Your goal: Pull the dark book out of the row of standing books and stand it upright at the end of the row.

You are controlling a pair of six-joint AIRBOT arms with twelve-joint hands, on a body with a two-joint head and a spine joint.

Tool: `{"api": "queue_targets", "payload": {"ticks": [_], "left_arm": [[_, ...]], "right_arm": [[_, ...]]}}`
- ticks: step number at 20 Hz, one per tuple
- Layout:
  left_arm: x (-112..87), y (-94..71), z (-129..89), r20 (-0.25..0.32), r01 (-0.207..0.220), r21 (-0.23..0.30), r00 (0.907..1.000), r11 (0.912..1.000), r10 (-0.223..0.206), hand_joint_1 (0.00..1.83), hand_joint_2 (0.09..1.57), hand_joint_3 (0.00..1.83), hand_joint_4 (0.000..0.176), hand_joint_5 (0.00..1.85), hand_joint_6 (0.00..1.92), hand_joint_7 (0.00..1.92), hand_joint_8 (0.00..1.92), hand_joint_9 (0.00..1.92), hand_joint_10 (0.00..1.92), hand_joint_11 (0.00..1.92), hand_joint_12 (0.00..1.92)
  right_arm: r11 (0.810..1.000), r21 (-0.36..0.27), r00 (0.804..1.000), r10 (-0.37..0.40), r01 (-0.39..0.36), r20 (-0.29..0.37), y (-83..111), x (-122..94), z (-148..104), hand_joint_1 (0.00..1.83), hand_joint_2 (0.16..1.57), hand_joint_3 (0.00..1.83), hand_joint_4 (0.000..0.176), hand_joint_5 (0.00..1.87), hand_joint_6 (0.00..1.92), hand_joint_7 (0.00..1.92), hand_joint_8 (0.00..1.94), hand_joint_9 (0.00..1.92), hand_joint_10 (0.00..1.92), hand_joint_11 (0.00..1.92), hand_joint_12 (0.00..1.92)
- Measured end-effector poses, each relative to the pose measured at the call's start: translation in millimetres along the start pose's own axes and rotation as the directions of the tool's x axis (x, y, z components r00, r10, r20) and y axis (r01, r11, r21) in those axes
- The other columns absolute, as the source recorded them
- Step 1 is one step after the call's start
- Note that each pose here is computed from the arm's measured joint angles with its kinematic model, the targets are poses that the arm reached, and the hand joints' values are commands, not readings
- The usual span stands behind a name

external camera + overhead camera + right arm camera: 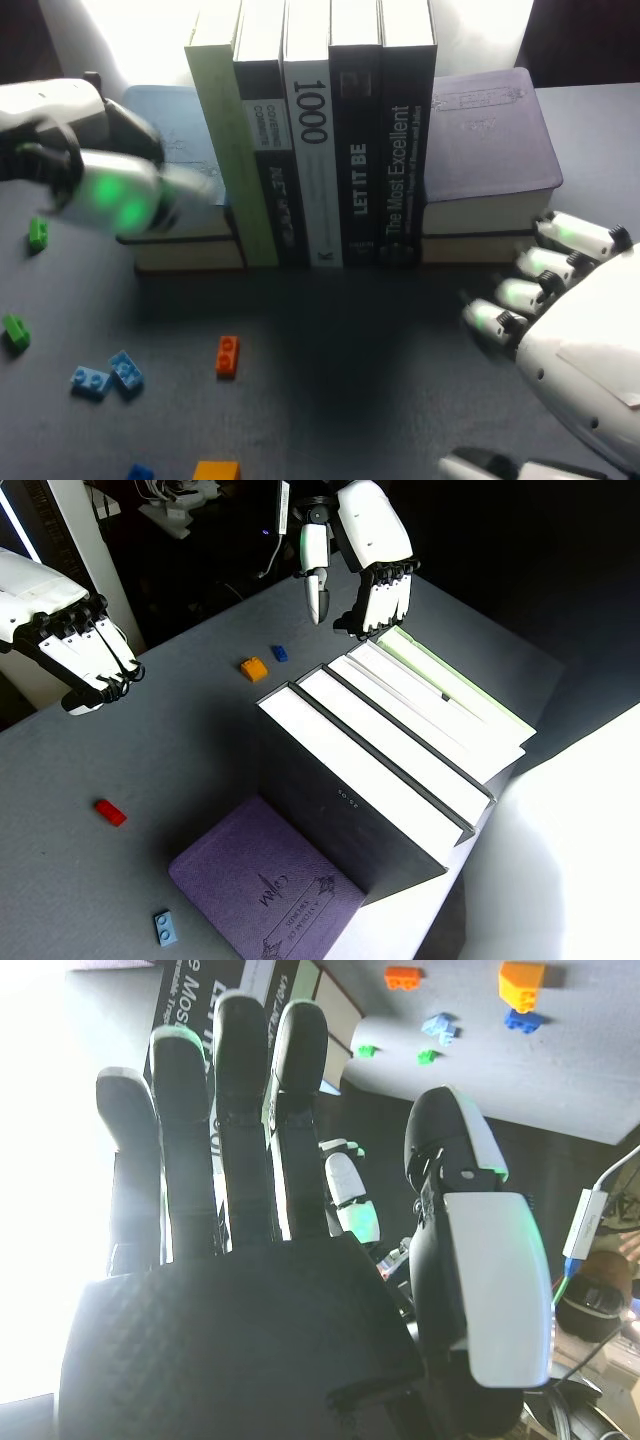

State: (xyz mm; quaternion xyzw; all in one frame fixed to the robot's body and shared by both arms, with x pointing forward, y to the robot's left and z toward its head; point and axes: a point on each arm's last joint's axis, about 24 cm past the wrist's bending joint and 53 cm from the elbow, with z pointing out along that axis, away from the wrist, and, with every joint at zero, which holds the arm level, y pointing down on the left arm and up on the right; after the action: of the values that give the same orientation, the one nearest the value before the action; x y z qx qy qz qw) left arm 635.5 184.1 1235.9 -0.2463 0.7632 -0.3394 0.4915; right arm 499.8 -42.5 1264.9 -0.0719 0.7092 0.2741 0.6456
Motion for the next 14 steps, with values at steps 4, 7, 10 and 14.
{"api": "queue_targets", "payload": {"ticks": [4, 7, 10, 14], "left_arm": [[-2.6, -2.3, -0.1, 0.007, -0.004, 0.007, 1.0, 1.0, 0.004, 0.0, 1.25, 0.01, 0.046, 0.03, 0.01, 0.15, 0.0, 0.14, 0.01, 0.0, 0.45], [-2.9, -2.0, -0.1, 0.009, -0.005, 0.006, 1.0, 1.0, 0.005, 0.0, 1.24, 0.0, 0.036, 0.1, 0.02, 0.13, 0.0, 0.12, 0.0, 0.0, 0.41], [-2.9, -2.0, -0.1, 0.009, -0.005, 0.005, 1.0, 1.0, 0.005, 0.0, 1.25, 0.0, 0.04, 0.08, 0.0, 0.13, 0.0, 0.14, 0.01, 0.0, 0.5], [-3.6, -1.6, 0.1, 0.01, -0.004, 0.005, 0.9999, 1.0, 0.004, 0.0, 1.27, 0.0, 0.044, 0.09, 0.0, 0.12, 0.0, 0.13, 0.0, 0.0, 0.38]], "right_arm": [[1.0, -0.014, 1.0, -0.002, 0.002, 0.003, 4.3, -1.1, 0.3, 0.0, 1.11, 0.0, 0.0, 0.18, 0.0, 0.17, 0.0, 0.15, 0.0, 0.0, 0.41], [0.999, -0.046, 0.994, -0.009, 0.014, 0.107, 12.4, -25.3, -1.2, 0.0, 1.11, 0.0, 0.0, 0.16, 0.0, 0.12, 0.0, 0.13, 0.0, 0.0, 0.3], [0.996, -0.082, 0.97, -0.016, 0.037, 0.244, 22.6, -58.2, -7.2, 0.0, 1.11, 0.0, 0.006, 0.15, 0.01, 0.11, 0.0, 0.09, 0.0, 0.0, 0.23], [0.992, -0.122, 0.948, 0.009, 0.031, 0.32, 27.0, -77.3, 2.7, 0.0, 1.1, 0.0, 0.066, 0.37, 0.02, 0.11, 0.0, 0.06, 0.0, 0.0, 0.04]]}}
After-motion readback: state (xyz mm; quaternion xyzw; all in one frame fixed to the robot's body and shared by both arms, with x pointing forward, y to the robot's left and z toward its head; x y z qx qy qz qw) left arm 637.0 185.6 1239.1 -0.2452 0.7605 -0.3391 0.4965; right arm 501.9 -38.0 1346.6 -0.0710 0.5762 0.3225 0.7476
